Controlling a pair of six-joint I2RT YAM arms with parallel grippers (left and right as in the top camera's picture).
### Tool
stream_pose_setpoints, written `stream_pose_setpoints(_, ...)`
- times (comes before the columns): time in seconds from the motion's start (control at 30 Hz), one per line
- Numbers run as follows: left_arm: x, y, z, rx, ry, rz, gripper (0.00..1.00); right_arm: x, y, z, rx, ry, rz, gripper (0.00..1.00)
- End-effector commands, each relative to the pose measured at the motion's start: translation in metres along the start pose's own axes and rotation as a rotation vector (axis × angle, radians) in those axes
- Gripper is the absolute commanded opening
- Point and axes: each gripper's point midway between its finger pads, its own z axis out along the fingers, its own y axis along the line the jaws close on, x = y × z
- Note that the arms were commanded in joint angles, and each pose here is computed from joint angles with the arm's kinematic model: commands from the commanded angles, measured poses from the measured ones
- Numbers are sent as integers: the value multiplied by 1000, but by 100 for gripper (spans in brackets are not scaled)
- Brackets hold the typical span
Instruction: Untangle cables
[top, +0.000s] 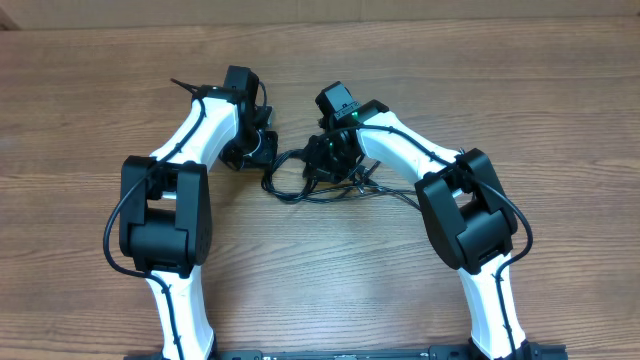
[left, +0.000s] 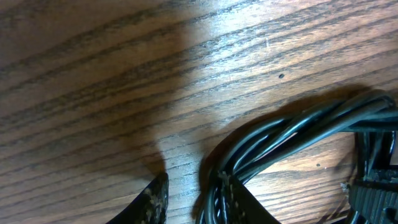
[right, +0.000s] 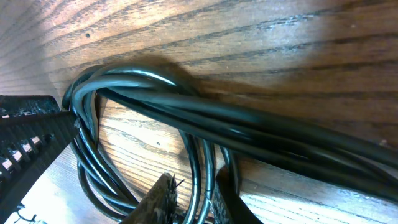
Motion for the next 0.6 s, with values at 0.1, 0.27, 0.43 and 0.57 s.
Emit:
stream_pose_setpoints(0.1,5,-2,16,19,35,-17,29,7,-41,29,141,16,25,21)
stream_pose_setpoints(0.27,3,2,16,-5,23,-13,25,7,-41,29,141,16,25,21)
stream_pose_setpoints(0.43,4,22,16,-121,24,-13,20,8,-41,29,144,18,27,21)
stream_pose_setpoints(0.57,5,29,16,-162,23,-25,19,8,-41,29,144,18,27,21)
